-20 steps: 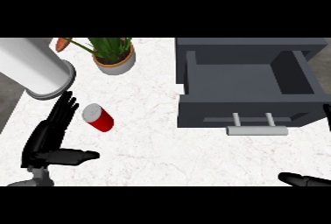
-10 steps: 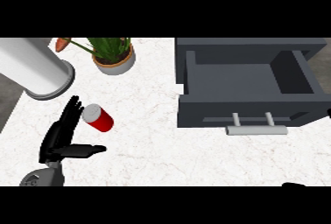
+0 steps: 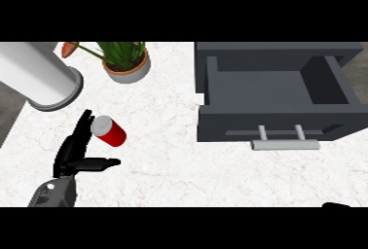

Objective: Pick up the can, place it into the drawer and close the drawer

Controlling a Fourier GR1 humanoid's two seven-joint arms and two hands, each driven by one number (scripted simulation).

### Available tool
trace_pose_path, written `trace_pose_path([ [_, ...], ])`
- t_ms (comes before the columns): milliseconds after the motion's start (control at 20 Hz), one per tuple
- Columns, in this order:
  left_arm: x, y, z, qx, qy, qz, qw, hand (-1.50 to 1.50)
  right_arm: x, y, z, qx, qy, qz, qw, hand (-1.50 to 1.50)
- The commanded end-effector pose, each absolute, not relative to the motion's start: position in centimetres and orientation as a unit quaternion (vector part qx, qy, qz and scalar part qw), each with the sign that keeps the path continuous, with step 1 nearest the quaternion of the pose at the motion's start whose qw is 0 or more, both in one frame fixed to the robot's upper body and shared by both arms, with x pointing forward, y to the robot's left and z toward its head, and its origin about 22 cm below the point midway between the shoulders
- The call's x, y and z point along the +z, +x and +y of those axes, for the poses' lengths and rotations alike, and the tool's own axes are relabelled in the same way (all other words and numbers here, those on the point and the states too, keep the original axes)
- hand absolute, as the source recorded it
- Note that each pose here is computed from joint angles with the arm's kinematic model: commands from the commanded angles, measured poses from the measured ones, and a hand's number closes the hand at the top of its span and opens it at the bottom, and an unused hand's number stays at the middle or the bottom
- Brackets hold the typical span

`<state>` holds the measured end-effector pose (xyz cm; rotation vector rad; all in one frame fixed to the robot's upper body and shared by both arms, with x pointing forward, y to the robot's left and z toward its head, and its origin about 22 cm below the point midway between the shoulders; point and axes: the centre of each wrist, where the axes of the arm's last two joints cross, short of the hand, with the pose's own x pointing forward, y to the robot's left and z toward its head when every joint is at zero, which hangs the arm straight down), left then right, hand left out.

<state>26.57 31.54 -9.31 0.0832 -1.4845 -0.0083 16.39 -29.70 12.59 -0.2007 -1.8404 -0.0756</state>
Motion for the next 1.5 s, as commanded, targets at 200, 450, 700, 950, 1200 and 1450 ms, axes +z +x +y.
trace_pose_path([
  [200, -11.7, 27.7, 31.7, 0.012, 0.044, -0.669, 0.742, -1.50, 14.0, 16.4, -29.6, -0.029, -0.088, -0.791, 0.604, -1.50],
  [450, -12.6, 26.4, 33.4, 0.008, 0.036, -0.672, 0.739, -1.50, 13.8, 15.5, -30.7, -0.025, -0.085, -0.794, 0.601, -1.50],
  [700, -11.3, 30.1, 31.9, 0.001, 0.032, -0.682, 0.730, -1.50, 12.8, 15.8, -31.0, -0.020, -0.081, -0.797, 0.598, -1.50],
  [950, -11.6, 30.2, 31.3, -0.027, -0.021, -0.674, 0.738, -1.50, 13.1, 16.7, -28.7, -0.020, -0.086, -0.797, 0.598, -1.50],
  [1200, -10.6, 31.6, 31.0, -0.019, -0.062, -0.675, 0.735, 1.50, 14.3, 17.0, -29.7, -0.027, -0.099, -0.800, 0.591, -1.50],
  [1450, -10.5, 32.0, 30.4, -0.031, -0.078, -0.694, 0.715, 1.50, 14.1, 17.3, -29.5, -0.029, -0.093, -0.797, 0.596, -1.50],
])
